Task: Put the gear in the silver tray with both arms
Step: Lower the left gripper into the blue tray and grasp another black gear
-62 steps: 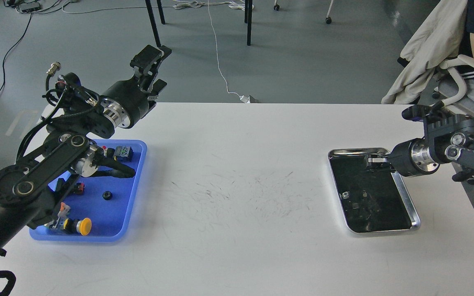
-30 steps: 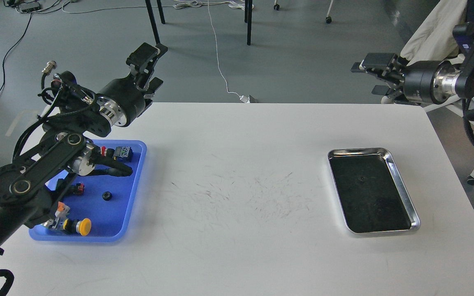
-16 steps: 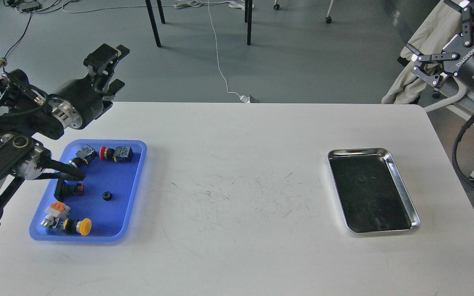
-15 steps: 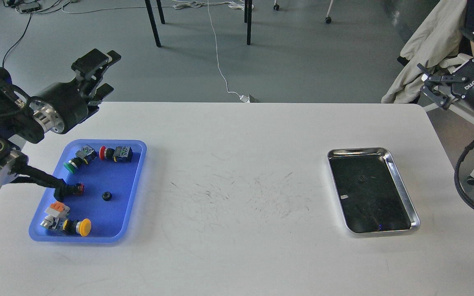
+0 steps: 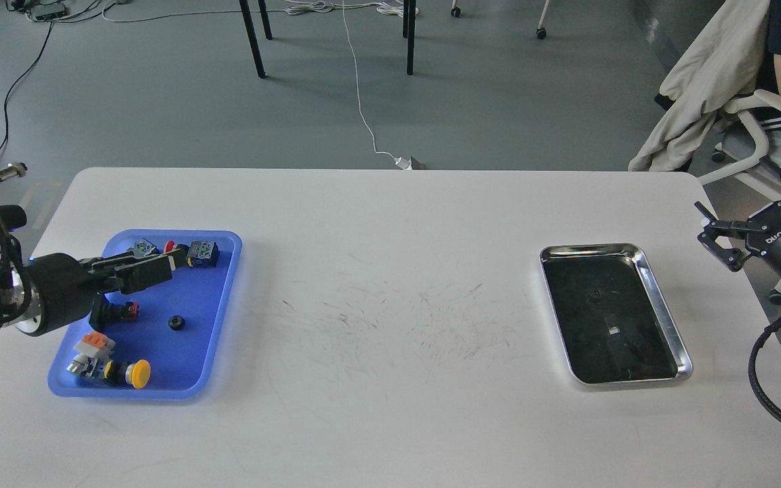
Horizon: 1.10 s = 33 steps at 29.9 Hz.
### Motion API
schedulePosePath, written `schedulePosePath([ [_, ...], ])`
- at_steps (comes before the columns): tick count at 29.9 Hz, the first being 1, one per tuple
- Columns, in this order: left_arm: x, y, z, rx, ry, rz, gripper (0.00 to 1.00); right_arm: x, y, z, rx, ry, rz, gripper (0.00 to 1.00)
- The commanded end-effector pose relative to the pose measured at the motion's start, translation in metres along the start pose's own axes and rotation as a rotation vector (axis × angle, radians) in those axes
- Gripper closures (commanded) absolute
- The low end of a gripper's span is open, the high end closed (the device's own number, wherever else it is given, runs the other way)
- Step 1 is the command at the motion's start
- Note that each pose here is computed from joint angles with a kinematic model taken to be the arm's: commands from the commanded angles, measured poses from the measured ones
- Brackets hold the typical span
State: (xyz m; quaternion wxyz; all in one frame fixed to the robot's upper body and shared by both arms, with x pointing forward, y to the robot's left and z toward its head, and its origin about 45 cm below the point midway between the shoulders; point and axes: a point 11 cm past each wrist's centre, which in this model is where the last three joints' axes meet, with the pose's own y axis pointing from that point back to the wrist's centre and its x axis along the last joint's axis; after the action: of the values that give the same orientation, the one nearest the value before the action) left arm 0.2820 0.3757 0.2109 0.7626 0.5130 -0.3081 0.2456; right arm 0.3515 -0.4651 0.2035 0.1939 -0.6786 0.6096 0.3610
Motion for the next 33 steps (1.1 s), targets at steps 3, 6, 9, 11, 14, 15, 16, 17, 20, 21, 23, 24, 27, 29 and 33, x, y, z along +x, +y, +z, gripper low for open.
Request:
schedulePosePath([
  [3, -0.033, -0.020, -0.006, 0.013, -0.151, -0.034, 0.04, 0.000, -0.001, 0.004, -0.010, -0.001, -0.002, 0.03],
  [6, -0.041, -0.027, -0.017, 0.043, -0.173, -0.042, 0.05, 0.000, 0.000, 0.004, -0.009, 0.000, -0.001, 0.03],
  [9, -0.046, -0.035, -0.017, 0.035, -0.183, -0.043, 0.06, 0.001, 0.000, 0.005, -0.012, 0.000, 0.001, 0.03],
  [11, -0.051, -0.038, -0.019, 0.042, -0.202, -0.056, 0.07, 0.001, 0.000, 0.005, -0.012, 0.000, 0.002, 0.03],
  [14, -0.056, -0.040, -0.023, 0.044, -0.219, -0.064, 0.12, 0.001, 0.000, 0.005, -0.010, 0.000, 0.001, 0.03],
  [15, -0.057, -0.041, -0.023, 0.042, -0.223, -0.058, 0.13, 0.000, -0.001, 0.004, -0.010, 0.000, 0.000, 0.03],
  [16, -0.057, -0.042, -0.024, 0.043, -0.223, -0.050, 0.15, 0.001, 0.000, 0.004, -0.010, 0.001, 0.002, 0.03],
  [17, -0.057, -0.043, -0.025, 0.046, -0.223, -0.047, 0.15, 0.001, 0.000, 0.004, -0.010, 0.001, 0.001, 0.03],
  [20, -0.060, -0.044, -0.028, 0.048, -0.228, -0.053, 0.17, 0.002, 0.001, 0.006, -0.013, -0.002, 0.004, 0.03],
  [21, -0.061, -0.045, -0.027, 0.042, -0.230, -0.054, 0.20, 0.003, 0.001, 0.006, -0.013, -0.001, 0.006, 0.03],
  [23, -0.063, -0.048, -0.026, 0.039, -0.229, -0.053, 0.21, 0.003, 0.001, 0.006, -0.012, -0.001, 0.006, 0.03],
  [24, -0.063, -0.049, -0.025, 0.036, -0.226, -0.053, 0.22, 0.003, 0.001, 0.006, -0.012, -0.001, 0.006, 0.03],
  [27, -0.065, -0.051, -0.024, 0.033, -0.236, -0.054, 0.23, 0.003, 0.001, 0.005, -0.010, -0.001, 0.006, 0.03],
  [29, -0.067, -0.053, -0.023, 0.031, -0.239, -0.055, 0.25, 0.002, 0.001, 0.004, -0.009, -0.001, 0.005, 0.03],
  [33, -0.073, -0.055, -0.028, 0.045, -0.236, -0.069, 0.32, 0.002, 0.001, 0.004, -0.006, -0.001, 0.005, 0.03],
])
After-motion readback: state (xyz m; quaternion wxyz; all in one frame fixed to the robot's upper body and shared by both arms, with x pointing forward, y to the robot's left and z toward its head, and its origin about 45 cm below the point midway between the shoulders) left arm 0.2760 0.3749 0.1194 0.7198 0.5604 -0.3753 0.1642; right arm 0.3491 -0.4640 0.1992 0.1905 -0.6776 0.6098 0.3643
